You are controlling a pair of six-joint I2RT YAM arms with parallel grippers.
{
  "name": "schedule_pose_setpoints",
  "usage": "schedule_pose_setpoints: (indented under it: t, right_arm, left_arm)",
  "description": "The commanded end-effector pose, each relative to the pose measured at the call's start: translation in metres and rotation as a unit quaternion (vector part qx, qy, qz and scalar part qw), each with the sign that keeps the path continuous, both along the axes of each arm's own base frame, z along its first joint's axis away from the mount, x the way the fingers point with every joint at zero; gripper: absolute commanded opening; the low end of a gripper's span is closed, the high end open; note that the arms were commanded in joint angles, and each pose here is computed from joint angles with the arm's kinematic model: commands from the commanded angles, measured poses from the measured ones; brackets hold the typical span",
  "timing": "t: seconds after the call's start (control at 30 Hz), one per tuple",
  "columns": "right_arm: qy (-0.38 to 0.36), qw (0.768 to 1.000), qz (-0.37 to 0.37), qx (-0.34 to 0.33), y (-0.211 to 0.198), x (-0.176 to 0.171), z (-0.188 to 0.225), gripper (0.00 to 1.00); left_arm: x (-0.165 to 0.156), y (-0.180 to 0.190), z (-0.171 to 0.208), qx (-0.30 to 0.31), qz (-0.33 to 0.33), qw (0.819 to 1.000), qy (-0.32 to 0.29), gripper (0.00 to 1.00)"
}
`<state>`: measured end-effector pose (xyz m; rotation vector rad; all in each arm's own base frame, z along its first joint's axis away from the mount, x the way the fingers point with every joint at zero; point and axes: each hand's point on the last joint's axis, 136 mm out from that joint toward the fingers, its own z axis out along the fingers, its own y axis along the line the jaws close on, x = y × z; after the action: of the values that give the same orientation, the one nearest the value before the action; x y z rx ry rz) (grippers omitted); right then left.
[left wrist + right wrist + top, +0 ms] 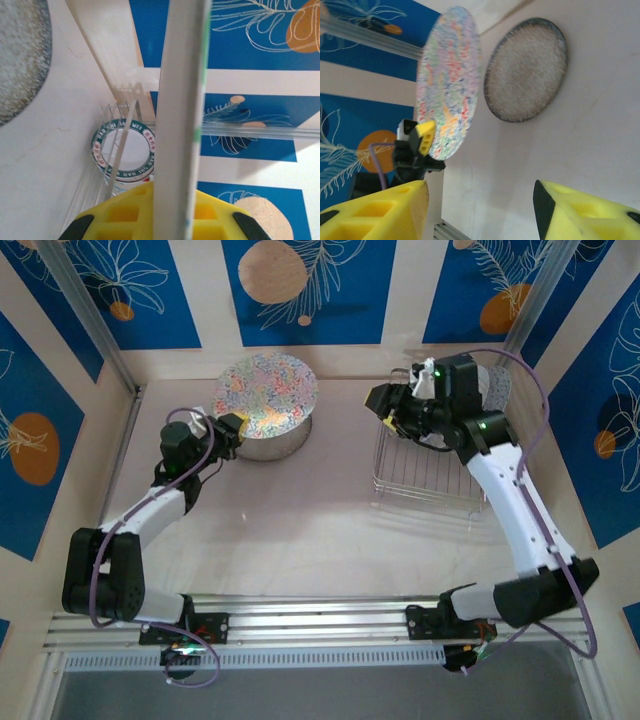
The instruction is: Unload the plates from the dish rack
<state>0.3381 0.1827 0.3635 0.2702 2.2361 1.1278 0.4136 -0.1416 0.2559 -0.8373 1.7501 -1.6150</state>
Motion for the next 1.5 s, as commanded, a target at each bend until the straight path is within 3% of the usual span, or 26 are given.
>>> schedule_pose_setpoints:
  t: [0.0, 0.17, 0.73, 1.47]
  right_arm:
    - [-0.086, 0.996, 0.018, 0.003, 0.002, -0.007, 0.023, 0.61]
    - [-0.149, 0.987, 0.046, 0.031, 0.002, -0.023, 0.038, 0.64]
    - [-0.172, 0.983, 0.055, 0.044, -0.014, -0.037, 0.033, 0.64]
    - [-0.174, 0.983, 0.043, 0.049, -0.019, -0.046, 0.034, 0.64]
  left_arm:
    - [0.008, 0.012, 0.007, 0.026, 0.020, 0.998, -0.047, 0.02]
    - [0.018, 0.020, -0.020, 0.056, 0.038, 0.997, -0.032, 0.02]
    - [0.044, 0.028, -0.108, 0.121, 0.055, 0.991, 0.035, 0.01]
    - [0.076, 0.026, -0.145, 0.127, 0.045, 0.989, 0.060, 0.01]
